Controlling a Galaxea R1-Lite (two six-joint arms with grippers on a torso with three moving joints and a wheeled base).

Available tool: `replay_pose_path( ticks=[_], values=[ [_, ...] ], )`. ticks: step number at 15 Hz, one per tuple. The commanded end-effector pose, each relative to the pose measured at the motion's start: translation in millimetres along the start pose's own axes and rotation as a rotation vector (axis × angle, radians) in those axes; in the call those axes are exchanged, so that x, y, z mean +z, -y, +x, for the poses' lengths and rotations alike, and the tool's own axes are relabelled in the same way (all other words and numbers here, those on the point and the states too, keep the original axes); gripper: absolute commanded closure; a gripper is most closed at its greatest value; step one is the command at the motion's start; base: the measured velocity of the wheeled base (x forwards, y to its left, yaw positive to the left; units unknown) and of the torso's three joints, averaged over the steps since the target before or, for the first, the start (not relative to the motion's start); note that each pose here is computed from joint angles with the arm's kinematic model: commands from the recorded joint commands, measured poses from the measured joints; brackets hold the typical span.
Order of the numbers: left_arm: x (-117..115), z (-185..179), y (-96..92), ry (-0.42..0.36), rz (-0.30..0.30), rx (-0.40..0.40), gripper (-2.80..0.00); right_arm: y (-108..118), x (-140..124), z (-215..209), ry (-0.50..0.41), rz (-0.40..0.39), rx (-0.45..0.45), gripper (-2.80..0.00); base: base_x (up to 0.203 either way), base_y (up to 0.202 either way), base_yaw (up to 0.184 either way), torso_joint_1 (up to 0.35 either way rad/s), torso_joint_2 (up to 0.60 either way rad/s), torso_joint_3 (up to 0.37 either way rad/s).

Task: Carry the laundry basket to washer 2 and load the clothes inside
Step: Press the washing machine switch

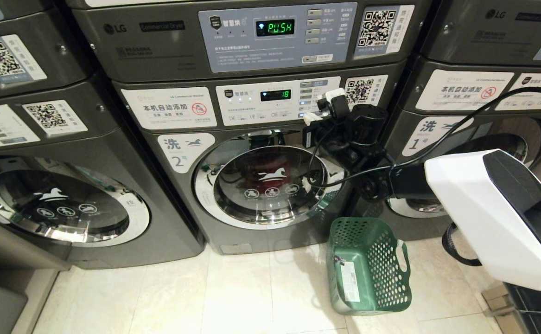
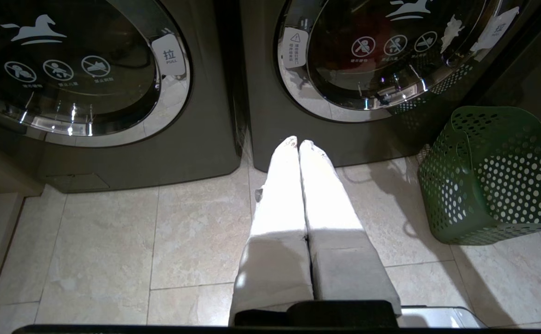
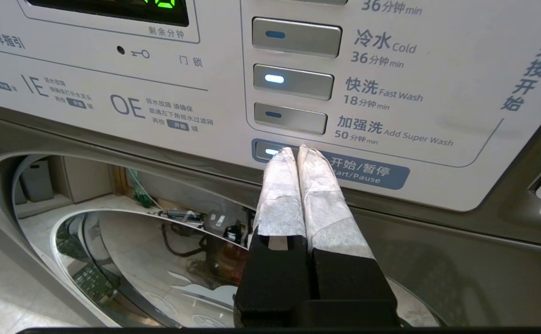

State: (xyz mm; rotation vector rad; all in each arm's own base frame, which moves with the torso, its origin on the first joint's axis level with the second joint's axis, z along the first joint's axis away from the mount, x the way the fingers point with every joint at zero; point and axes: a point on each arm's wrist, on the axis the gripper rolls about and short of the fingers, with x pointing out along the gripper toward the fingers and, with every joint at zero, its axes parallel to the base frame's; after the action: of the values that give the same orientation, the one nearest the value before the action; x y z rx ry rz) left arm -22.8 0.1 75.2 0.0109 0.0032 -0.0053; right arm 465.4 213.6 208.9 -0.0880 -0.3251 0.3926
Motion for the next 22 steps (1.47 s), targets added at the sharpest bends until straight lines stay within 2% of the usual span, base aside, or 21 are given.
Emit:
replay_pose_path(
  ticks=[1,6,8,22],
  values=[
    [-0.4,0.1,0.0,-0.001,0.000,-0.001,0.00,-0.8,0.4,0.1,0.006,-0.002,-0.001,0.00,0.000,0.000,0.000,0.000,0.00,0.000],
    [-0.4,0.1,0.0,-0.001,0.000,0.000,0.00,-0.7,-2.1,0.3,-0.003,-0.024,-0.024,0.00,0.000,0.000,0.000,0.000,0.00,0.000],
    [-0.4,0.1,0.0,-0.001,0.000,0.001,0.00,0.3,-2.8,0.4,-0.009,-0.044,-0.067,0.00,0.000,0.000,0.000,0.000,0.00,0.000],
    [-0.4,0.1,0.0,-0.001,0.000,0.000,0.00,-2.9,1.6,-1.2,-0.002,-0.042,-0.061,0.00,0.000,0.000,0.000,0.000,0.00,0.000]
  ],
)
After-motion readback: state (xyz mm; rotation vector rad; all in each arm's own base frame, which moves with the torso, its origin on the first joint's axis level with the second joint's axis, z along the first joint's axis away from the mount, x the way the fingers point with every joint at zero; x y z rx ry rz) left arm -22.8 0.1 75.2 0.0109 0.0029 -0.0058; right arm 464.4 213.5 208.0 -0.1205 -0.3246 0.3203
